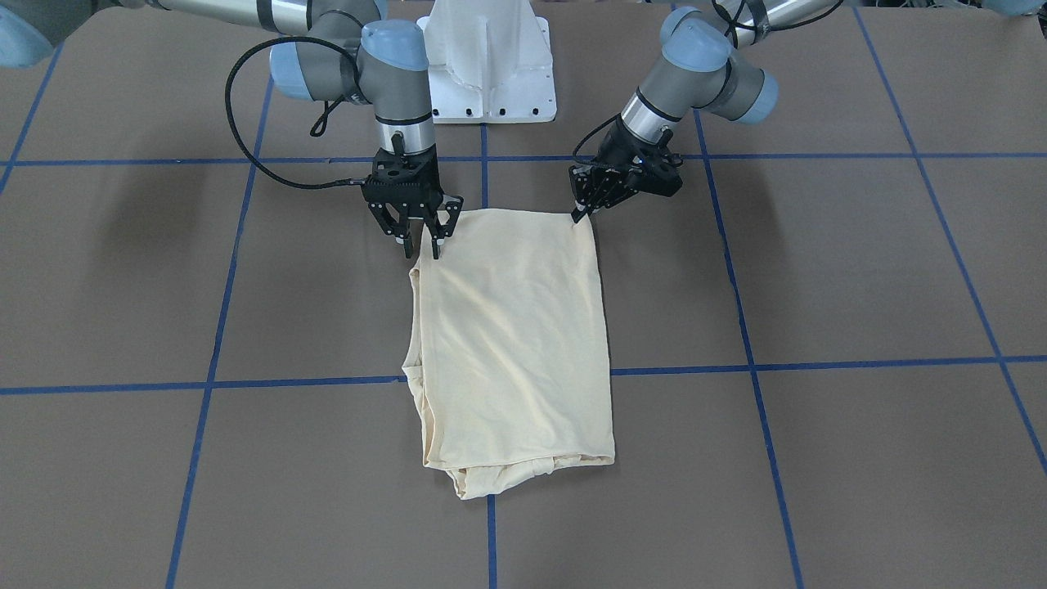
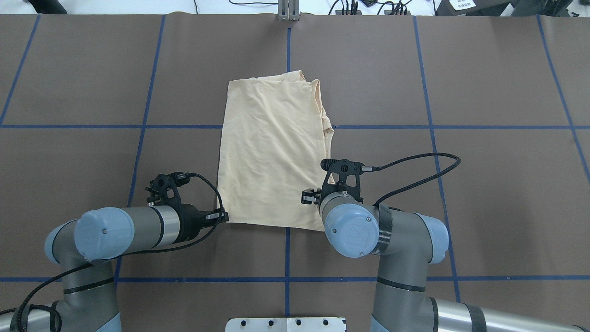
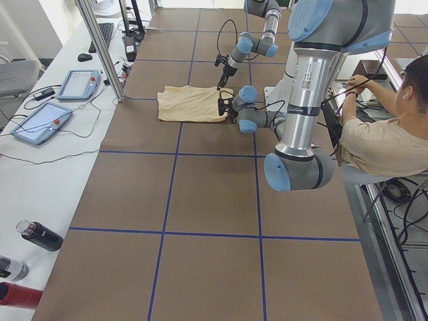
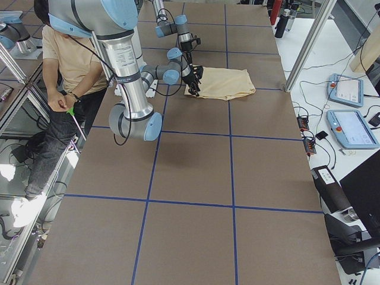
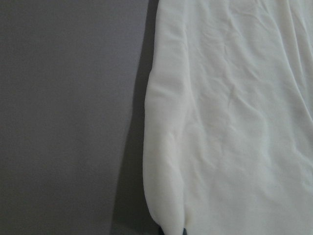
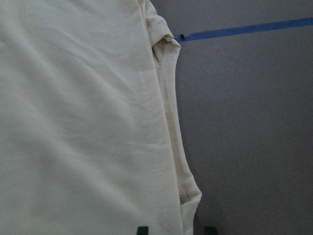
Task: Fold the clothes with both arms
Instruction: 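Grasp the near edge of the folded shirt with both grippers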
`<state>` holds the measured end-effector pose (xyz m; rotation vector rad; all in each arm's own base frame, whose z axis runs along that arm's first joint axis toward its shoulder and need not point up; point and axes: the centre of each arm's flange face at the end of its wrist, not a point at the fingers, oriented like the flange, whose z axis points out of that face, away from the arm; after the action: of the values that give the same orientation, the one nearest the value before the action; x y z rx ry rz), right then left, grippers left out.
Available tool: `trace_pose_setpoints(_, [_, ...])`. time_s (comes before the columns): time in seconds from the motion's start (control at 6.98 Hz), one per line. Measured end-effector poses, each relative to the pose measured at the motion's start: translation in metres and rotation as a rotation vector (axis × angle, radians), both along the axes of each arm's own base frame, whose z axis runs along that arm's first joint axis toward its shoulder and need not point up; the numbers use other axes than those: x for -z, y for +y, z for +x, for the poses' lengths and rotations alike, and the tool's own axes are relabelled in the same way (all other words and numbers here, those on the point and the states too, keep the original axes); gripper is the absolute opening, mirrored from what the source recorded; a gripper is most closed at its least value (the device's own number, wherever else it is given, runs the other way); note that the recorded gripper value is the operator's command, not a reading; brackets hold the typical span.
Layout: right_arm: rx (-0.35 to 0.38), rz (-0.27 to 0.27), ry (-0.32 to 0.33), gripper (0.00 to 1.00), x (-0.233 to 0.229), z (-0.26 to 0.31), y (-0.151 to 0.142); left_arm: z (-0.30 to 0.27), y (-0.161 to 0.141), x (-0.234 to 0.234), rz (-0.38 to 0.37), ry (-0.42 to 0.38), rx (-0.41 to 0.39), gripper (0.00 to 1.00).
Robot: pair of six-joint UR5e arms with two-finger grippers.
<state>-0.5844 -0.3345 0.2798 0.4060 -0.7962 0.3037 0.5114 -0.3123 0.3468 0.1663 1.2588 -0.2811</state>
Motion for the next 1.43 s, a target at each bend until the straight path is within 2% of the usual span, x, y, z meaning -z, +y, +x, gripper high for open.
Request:
trace_pose_setpoints(0.29, [-0.009, 0.005, 0.001, 0.40, 0.0005, -0.0020, -0.0001, 0.0000, 0.0000, -0.0004, 0.000, -0.001, 0.000, 0.00])
trace_pose_setpoints(1.15, [-0.013, 0.019, 0.013, 0.40, 0.0010, -0.0066, -0.0029, 0.0003, 0.0007, -0.0003, 0.000, -0.001, -0.001, 0.00])
trace_pose_setpoints(1.29, [-0.015, 0.020, 0.018, 0.30, -0.0007, -0.0077, -0.0035, 0.0004, 0.0008, -0.0004, 0.000, -0.001, -0.002, 0.00])
trace_pose_setpoints(1.43, [-0.017, 0.019, 0.022, 0.00, -0.0024, -0.0086, -0.0040, 0.0003, 0.0008, -0.0003, 0.000, -0.001, -0.002, 0.00])
